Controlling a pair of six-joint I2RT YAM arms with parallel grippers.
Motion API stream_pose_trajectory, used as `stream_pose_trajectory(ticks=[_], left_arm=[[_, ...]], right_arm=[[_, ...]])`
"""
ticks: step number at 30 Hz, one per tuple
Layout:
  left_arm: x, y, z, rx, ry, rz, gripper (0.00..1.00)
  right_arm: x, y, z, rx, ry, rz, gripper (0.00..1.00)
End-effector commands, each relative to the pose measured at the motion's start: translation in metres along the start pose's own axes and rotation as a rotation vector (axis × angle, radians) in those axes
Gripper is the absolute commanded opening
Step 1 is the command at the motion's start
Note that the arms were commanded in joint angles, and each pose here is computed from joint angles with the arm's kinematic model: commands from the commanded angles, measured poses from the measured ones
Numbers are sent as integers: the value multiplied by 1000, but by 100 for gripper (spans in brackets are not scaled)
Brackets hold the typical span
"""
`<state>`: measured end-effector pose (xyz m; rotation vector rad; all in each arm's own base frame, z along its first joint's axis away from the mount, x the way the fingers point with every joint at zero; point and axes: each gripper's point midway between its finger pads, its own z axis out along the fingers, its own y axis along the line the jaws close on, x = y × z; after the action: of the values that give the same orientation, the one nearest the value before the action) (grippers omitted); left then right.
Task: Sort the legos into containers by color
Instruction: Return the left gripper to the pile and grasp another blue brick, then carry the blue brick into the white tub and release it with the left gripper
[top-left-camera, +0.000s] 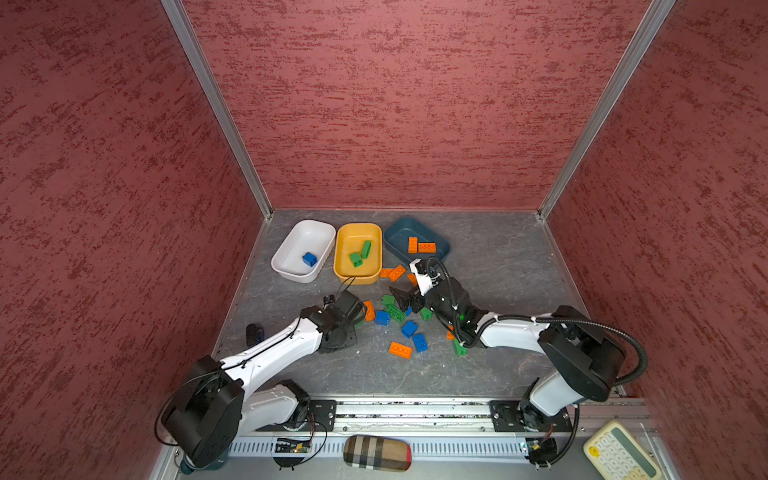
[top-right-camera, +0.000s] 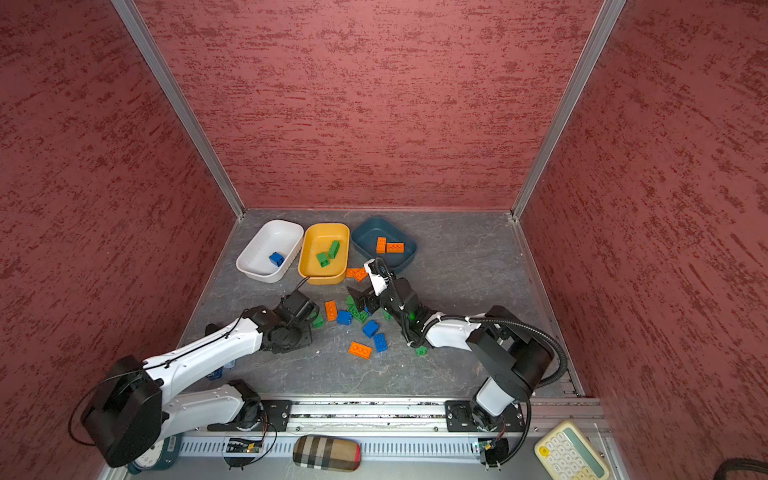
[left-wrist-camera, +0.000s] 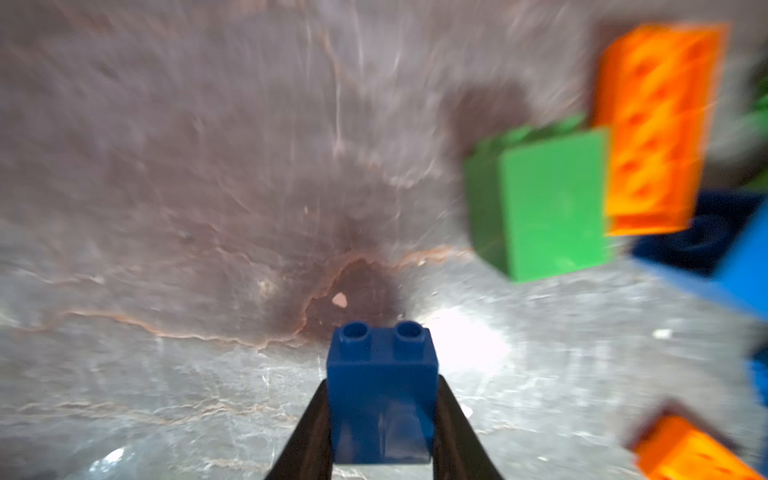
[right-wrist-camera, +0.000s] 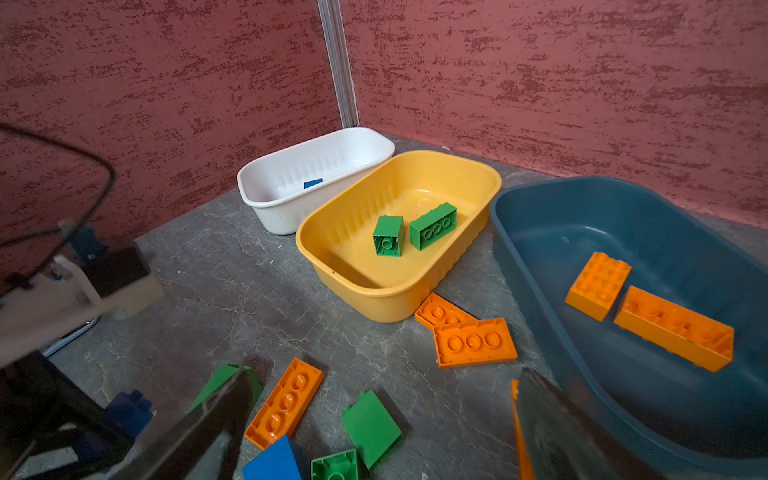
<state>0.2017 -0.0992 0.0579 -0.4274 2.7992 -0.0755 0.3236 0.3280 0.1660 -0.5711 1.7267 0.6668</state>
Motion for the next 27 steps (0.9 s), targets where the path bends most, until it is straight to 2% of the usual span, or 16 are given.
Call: stream_pose_trajectory(ticks=[1, 7, 12, 18, 27], left_arm=[[-49, -4, -35, 29, -153, -22, 26], [-137, 7, -89, 85, -425, -126, 27], [-201, 22, -101, 142, -515, -227, 27], [-254, 39, -69, 76, -469, -247, 27], [-319, 49, -6, 45, -400, -269, 30]], right_arm=[[-11, -2, 2, 25, -32, -12, 99], [-14, -3, 6, 36, -42, -39, 99], [-26, -3, 8, 40, -67, -44, 99], [-36, -10, 0, 83, -101, -41, 99], [-26, -22, -4, 155, -51, -23, 99]])
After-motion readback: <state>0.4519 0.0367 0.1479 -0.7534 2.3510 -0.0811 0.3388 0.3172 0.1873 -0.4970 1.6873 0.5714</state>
